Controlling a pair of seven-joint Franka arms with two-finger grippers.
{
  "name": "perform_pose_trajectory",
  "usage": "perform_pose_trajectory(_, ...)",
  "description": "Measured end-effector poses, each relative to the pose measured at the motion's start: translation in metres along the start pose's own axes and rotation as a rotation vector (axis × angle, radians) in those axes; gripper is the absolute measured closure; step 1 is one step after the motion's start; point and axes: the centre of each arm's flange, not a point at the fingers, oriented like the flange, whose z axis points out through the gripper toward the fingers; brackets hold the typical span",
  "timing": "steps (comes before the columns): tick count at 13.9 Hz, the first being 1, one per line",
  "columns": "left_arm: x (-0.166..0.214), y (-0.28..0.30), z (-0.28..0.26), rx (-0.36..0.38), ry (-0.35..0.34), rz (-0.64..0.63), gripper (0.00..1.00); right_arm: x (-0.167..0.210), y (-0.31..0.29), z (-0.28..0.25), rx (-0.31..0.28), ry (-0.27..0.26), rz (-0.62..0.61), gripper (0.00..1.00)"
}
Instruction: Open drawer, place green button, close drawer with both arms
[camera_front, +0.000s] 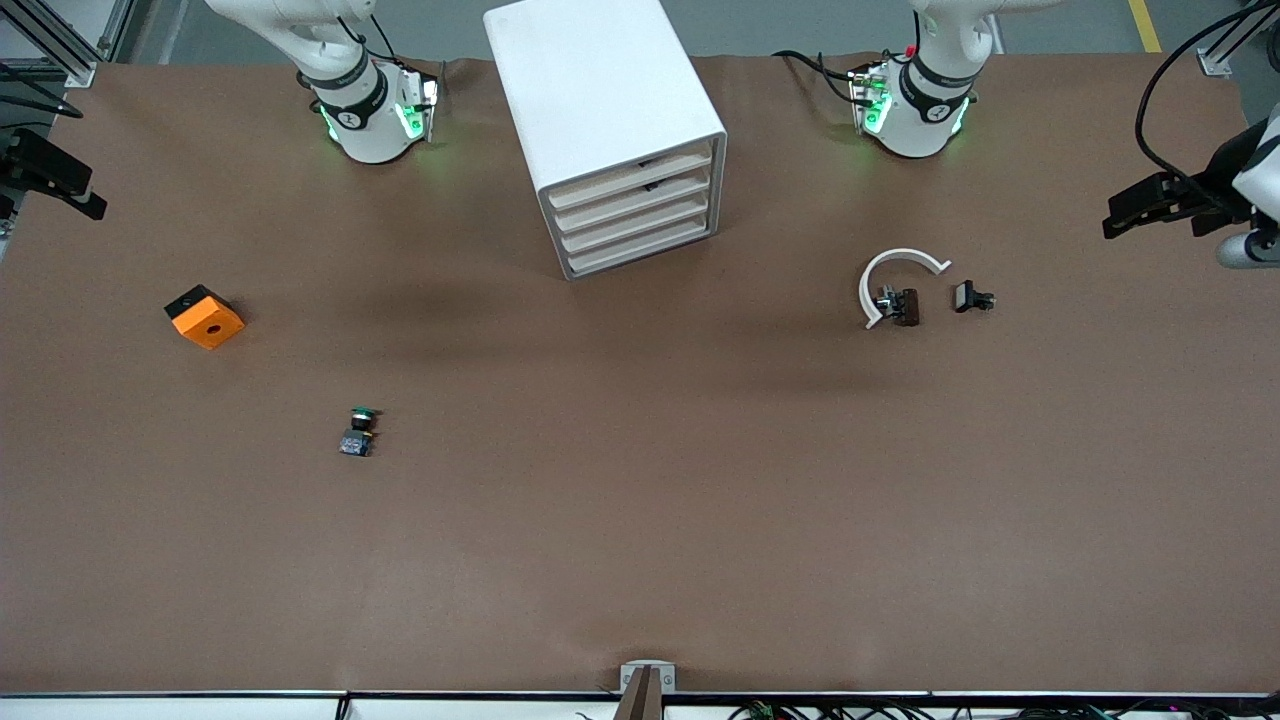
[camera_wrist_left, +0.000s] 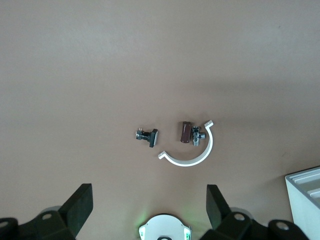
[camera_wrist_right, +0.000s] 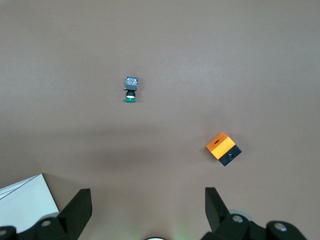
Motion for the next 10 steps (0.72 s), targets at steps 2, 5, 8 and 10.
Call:
perform_pose_trajectory(2, 0.017, 0.0, 0.027, -0.003, -0.057, 0.001, 0.0, 0.0, 0.001, 0.0, 0.0, 0.001, 0.002, 0.0)
perform_pose_trajectory(5, 0.049, -0.001, 0.077, -0.007, -0.125, 0.003, 0.0, 0.0, 0.003, 0.0, 0.0, 0.001, 0.006, 0.0)
perform_pose_trajectory(8, 0.071, 0.0, 0.127, -0.01, -0.125, 0.005, 0.0, 0.0, 0.003, 0.0, 0.0, 0.001, 0.007, 0.0)
perform_pose_trajectory(10, 0.076, 0.002, 0.152, -0.01, -0.118, 0.003, 0.0, 0.0, 0.003, 0.0, 0.0, 0.001, 0.007, 0.0)
